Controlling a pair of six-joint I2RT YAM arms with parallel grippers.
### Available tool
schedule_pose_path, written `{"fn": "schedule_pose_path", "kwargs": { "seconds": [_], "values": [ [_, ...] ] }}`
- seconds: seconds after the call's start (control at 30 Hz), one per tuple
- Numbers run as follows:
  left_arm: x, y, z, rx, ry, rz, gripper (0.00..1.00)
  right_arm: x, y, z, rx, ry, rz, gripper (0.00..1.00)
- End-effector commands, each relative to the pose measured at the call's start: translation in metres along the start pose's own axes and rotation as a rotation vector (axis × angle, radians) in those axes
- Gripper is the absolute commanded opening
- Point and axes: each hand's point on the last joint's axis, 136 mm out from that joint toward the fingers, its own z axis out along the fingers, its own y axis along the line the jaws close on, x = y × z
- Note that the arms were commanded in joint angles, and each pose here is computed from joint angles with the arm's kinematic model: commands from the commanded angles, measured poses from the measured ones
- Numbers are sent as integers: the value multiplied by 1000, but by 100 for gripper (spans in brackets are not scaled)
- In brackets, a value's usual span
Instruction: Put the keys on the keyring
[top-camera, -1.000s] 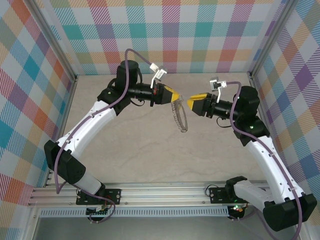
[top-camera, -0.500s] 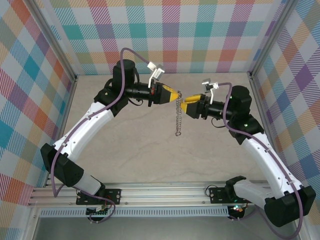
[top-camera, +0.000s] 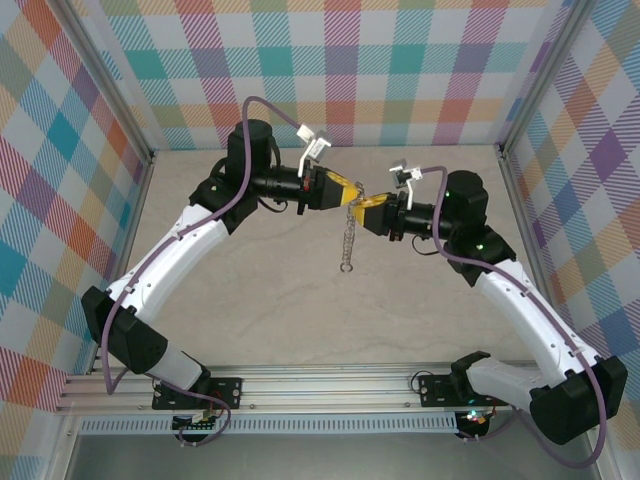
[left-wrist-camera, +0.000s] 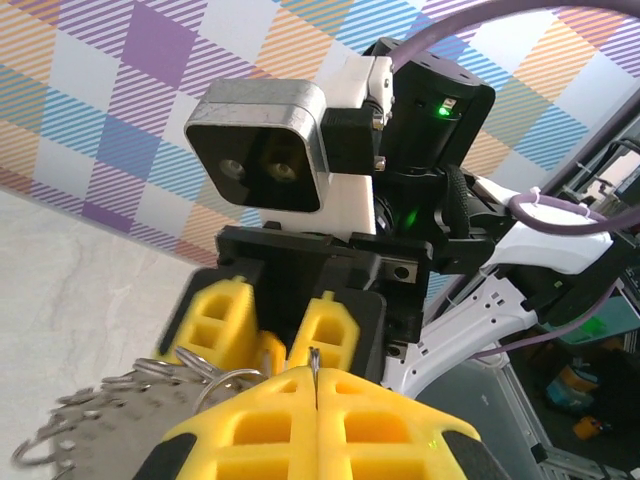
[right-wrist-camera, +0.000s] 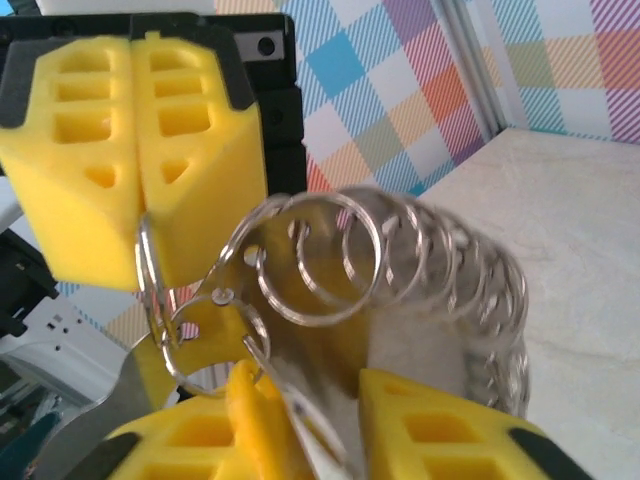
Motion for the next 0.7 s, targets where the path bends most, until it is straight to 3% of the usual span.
{"fn": "schedule_pose_path", "kwargs": {
  "seconds": [0.0,0.17,0.67],
  "values": [
    [-22,-30,-7,38,-50,93,0,-10,12,0,-27,-23,-54,16],
    [-25,-29,-8,19,-68,97,0,-3,17,-2,-30,-17,-52,0],
    [-27,-27,-9,9,-107,89,0,0,30,15,-65,8,-52,0]
  ]
}}
